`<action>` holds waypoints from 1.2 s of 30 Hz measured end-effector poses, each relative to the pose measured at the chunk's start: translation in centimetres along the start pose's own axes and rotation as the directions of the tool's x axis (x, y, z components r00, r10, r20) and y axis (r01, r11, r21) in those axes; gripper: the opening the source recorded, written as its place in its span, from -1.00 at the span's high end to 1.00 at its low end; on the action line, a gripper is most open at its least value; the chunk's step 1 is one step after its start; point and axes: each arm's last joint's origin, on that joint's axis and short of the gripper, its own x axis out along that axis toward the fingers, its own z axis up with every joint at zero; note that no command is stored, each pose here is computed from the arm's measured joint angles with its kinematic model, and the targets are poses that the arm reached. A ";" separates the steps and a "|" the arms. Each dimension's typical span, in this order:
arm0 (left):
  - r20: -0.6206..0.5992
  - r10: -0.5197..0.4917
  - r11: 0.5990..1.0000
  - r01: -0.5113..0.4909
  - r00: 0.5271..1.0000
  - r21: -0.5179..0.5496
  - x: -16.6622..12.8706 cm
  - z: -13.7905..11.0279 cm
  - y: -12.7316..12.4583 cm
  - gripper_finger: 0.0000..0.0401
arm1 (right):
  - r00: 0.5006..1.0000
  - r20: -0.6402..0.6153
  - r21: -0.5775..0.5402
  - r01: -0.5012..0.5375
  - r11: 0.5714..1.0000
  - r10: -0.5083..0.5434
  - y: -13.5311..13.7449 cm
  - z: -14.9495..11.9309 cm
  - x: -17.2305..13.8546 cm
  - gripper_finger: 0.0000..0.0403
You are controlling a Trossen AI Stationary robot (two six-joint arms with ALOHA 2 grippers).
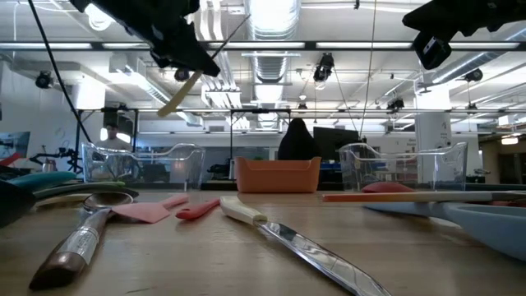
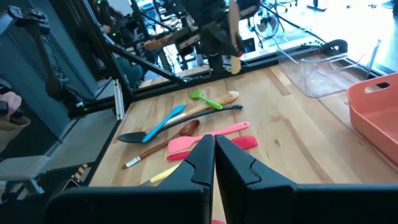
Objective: Pick & Place Kitchen Items
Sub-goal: Put the left yellow knife into the orange bin
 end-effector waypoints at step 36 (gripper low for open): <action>-0.055 0.098 0.995 -0.096 0.994 0.040 15.0 7.1 13.3 0.79 | 0.978 -0.090 -0.173 0.171 0.970 -0.189 -0.5 -0.3 -0.9 0.96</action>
